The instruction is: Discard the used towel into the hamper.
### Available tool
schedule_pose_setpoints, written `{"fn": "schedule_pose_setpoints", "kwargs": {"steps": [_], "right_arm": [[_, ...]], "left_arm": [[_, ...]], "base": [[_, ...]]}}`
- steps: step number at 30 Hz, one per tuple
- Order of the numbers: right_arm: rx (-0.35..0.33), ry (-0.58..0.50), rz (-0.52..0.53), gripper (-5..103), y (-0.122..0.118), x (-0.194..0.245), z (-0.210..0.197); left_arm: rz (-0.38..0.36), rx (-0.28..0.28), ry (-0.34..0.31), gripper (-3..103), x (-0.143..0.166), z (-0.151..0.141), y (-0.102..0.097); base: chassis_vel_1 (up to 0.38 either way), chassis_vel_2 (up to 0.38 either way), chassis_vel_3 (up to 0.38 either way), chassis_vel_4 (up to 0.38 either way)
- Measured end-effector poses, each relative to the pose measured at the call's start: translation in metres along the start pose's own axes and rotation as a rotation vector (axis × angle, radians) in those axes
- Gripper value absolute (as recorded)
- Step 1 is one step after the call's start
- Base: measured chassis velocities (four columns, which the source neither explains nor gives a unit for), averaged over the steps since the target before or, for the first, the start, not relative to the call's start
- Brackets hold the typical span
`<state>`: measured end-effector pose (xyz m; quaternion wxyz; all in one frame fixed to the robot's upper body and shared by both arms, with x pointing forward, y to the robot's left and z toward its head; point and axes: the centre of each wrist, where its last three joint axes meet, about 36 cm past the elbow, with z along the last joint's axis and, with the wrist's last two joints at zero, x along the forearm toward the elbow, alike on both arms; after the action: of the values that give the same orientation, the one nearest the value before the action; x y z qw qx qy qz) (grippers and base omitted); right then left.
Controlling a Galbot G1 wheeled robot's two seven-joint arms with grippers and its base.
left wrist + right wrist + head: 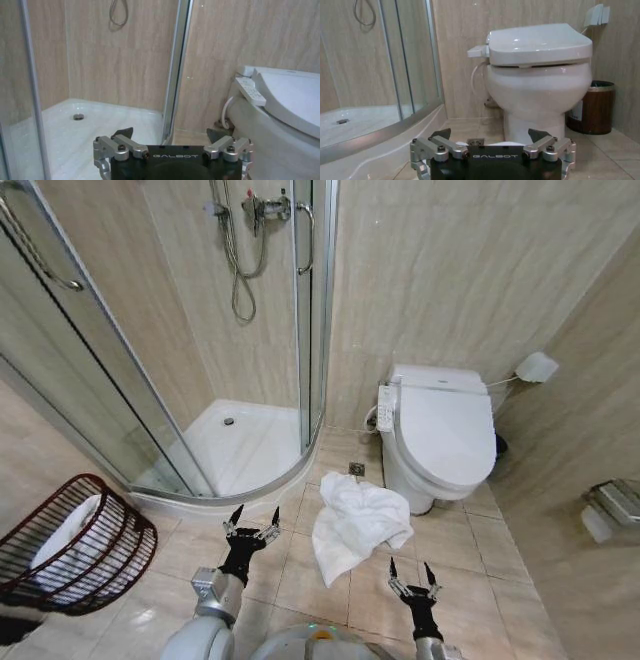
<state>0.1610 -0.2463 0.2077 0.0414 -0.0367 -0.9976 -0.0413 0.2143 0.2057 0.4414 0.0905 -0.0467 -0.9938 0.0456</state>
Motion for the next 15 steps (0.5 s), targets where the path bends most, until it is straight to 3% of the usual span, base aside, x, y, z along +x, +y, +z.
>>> {"fn": "schedule_pose_setpoints", "kwargs": {"steps": [15], "right_arm": [[-0.022,0.029,0.007,100,-0.0064,0.0068,0.0049]], "left_arm": [[0.000,0.000,0.000,99,0.0000,0.0000,0.0000]], "base": [[0.000,0.000,0.000,0.000]]}}
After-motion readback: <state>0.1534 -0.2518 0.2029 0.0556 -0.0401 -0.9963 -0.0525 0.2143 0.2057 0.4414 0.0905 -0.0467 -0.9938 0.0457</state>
